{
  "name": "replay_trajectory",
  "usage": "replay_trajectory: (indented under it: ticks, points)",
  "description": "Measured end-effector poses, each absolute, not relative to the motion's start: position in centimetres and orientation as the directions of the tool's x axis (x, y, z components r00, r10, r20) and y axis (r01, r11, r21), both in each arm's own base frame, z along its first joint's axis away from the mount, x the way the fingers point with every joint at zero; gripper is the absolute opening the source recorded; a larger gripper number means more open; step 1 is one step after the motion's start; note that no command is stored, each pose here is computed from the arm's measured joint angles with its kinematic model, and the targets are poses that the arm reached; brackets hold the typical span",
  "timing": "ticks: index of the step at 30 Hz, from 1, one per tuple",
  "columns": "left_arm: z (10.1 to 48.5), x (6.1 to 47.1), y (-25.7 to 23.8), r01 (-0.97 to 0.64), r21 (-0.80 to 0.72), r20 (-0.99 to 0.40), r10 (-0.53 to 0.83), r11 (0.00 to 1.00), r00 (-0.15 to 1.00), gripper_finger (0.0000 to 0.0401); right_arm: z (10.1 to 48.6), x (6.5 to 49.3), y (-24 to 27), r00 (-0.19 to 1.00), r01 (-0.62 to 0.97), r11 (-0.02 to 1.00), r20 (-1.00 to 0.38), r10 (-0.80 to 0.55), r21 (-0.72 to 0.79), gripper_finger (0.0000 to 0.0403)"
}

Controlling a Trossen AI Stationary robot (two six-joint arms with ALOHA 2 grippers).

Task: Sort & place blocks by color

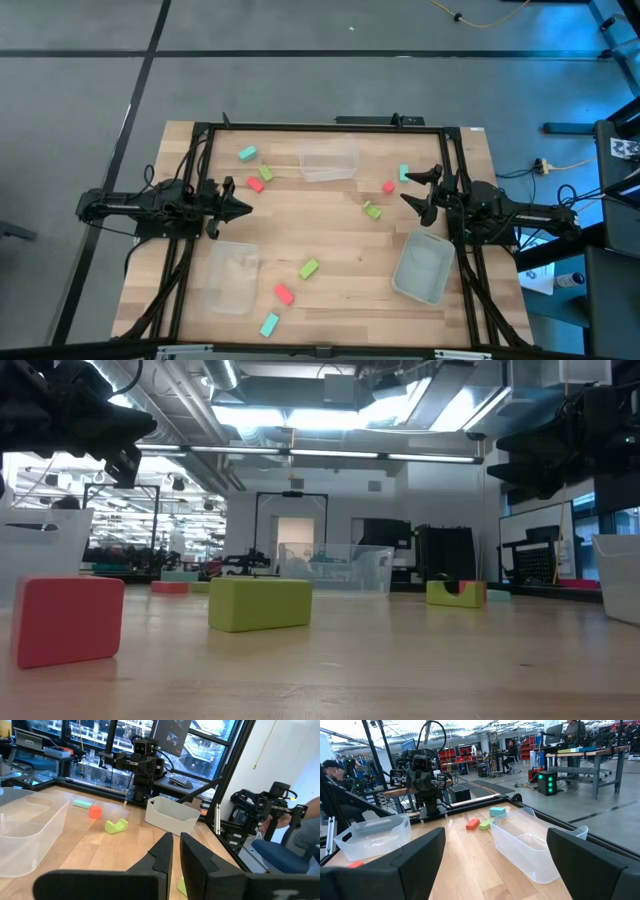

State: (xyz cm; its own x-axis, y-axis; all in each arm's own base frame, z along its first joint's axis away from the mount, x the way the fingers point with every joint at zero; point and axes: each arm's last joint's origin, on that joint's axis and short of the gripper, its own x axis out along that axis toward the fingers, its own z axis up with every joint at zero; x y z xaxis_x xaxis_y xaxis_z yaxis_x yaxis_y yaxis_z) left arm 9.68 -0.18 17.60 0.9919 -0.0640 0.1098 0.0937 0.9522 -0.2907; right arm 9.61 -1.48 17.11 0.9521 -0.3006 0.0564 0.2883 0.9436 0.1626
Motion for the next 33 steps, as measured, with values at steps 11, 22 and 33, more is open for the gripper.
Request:
replay_trajectory:
  ticks: [11, 22, 33]
  points:
    - [17.6, 9.7, -0.2, 0.094, -0.291, 0.109, -0.064, 0.952, 0.992, 0.0028, 17.8, 9.5, -1.5, 0.945, 0.295, 0.952, 0.127, -0.303, 0.076, 0.0351]
    - [17.6, 9.7, -0.2, 0.094, -0.291, 0.109, -0.064, 0.952, 0.992, 0.0027, 19.2, 9.3, -1.4, 0.916, 0.160, 0.886, 0.269, -0.298, 0.436, 0.0351]
    - [17.6, 9.7, -0.2, 0.094, -0.291, 0.110, -0.064, 0.952, 0.992, 0.0028, 19.4, 9.2, -1.4, 0.910, 0.054, 0.777, 0.289, -0.297, 0.627, 0.0351]
